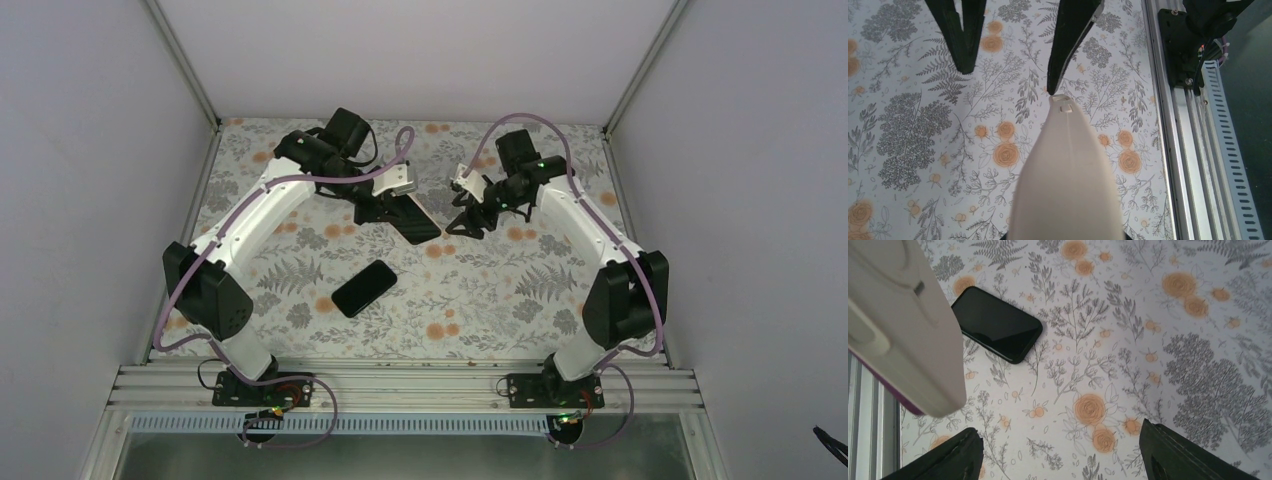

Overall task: Take the phone out of the phone case
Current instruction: Remove the phone case from the phone.

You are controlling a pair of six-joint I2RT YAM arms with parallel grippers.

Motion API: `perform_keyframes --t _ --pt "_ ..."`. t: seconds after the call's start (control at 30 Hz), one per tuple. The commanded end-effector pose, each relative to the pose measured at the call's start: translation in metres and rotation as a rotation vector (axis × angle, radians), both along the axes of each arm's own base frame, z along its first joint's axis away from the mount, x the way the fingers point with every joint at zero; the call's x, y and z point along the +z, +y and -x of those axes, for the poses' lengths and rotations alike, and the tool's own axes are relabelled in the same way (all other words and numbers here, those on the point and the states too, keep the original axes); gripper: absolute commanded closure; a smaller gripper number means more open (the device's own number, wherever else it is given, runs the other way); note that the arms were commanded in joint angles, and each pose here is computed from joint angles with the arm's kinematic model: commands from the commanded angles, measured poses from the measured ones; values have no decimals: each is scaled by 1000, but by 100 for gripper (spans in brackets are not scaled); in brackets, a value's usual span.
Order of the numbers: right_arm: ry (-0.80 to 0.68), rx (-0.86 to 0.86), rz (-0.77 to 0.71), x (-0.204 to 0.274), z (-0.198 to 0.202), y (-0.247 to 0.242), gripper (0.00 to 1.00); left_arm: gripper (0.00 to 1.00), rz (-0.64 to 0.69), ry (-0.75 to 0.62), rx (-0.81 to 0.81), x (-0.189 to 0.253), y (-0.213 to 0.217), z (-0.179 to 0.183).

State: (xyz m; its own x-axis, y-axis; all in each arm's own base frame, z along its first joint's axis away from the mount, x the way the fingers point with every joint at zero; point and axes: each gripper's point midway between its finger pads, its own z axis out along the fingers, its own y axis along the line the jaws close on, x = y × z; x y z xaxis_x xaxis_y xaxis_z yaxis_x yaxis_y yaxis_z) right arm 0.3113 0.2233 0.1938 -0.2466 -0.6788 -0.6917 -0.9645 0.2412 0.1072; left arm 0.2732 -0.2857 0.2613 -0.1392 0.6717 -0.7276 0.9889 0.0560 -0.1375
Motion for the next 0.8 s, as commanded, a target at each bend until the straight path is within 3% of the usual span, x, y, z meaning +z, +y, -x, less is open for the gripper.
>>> perform_keyframes --t 0.0,0.77 --pt "-32 46 -77 25 -4 15 19 98 55 -16 -10 16 -6 -3" --pt "-2 113 -84 18 7 27 20 98 44 -13 -3 12 -8 -8"
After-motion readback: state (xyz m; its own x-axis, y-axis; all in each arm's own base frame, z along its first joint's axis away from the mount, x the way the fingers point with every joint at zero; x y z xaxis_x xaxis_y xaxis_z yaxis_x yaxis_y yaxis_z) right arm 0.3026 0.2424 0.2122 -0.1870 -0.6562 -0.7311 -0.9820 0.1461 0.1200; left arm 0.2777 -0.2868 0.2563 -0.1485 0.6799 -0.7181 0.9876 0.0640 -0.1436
